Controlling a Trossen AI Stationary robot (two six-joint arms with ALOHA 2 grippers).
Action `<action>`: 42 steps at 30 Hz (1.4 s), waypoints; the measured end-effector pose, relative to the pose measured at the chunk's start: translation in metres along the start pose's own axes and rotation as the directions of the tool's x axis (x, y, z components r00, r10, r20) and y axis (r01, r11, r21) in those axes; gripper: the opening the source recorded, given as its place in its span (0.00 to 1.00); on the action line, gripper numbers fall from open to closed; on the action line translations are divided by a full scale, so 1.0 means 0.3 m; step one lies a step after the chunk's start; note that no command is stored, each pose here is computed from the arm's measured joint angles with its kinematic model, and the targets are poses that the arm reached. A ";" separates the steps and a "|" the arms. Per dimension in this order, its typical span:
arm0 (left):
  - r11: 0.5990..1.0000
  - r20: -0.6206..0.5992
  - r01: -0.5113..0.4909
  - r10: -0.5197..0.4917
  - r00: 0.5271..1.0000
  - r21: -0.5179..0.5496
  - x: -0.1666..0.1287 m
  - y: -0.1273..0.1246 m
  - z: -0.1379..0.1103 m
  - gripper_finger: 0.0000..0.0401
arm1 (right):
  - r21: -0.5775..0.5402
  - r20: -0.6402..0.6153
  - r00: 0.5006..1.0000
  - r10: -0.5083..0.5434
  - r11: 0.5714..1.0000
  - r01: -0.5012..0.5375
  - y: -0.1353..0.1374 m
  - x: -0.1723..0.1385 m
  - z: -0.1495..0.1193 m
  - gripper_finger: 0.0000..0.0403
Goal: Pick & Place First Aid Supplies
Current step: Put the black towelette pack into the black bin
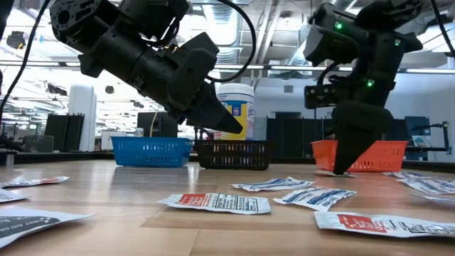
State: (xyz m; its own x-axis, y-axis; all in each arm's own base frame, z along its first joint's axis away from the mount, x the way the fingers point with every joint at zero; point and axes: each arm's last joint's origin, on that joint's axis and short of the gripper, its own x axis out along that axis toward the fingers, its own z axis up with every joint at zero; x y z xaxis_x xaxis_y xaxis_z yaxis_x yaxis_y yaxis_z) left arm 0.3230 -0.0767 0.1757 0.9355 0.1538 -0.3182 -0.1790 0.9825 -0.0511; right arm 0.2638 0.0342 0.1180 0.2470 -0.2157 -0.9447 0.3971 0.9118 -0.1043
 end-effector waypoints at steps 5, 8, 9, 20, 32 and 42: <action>1.000 0.000 0.000 0.000 1.000 0.000 0.000 0.000 0.000 0.03 | -0.014 0.000 1.000 0.021 1.000 -0.021 -0.007 -0.007 0.005 0.19; 1.000 0.000 0.000 0.000 1.000 0.000 0.000 0.000 0.000 0.03 | -0.019 -0.005 0.999 0.045 0.999 -0.045 -0.006 -0.013 0.006 0.09; 1.000 0.000 0.000 0.000 1.000 0.000 0.000 0.000 0.000 0.03 | -0.028 -0.009 0.999 0.052 0.998 -0.052 -0.006 -0.012 0.005 0.05; 1.000 0.000 0.000 0.000 1.000 0.000 0.000 0.000 0.000 0.03 | -0.186 0.043 0.989 0.144 0.974 -0.133 0.034 -0.082 0.079 0.01; 1.000 -0.001 0.000 0.000 1.000 0.000 0.000 0.000 0.000 0.03 | -0.259 0.004 0.992 0.124 0.959 -0.118 0.044 -0.113 0.074 0.07; 1.000 0.000 0.000 0.000 1.000 0.000 0.000 0.000 0.000 0.03 | -0.379 -0.047 0.978 0.203 0.902 -0.205 0.024 -0.107 0.085 0.32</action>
State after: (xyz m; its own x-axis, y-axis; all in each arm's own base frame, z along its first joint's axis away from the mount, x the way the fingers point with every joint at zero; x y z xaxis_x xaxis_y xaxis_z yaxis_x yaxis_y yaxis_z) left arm 0.3230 -0.0768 0.1757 0.9355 0.1535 -0.3182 -0.1786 0.9826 -0.0510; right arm 0.2813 0.0388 0.1553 0.2802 -0.0095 -0.9599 -0.0275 0.9995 -0.0179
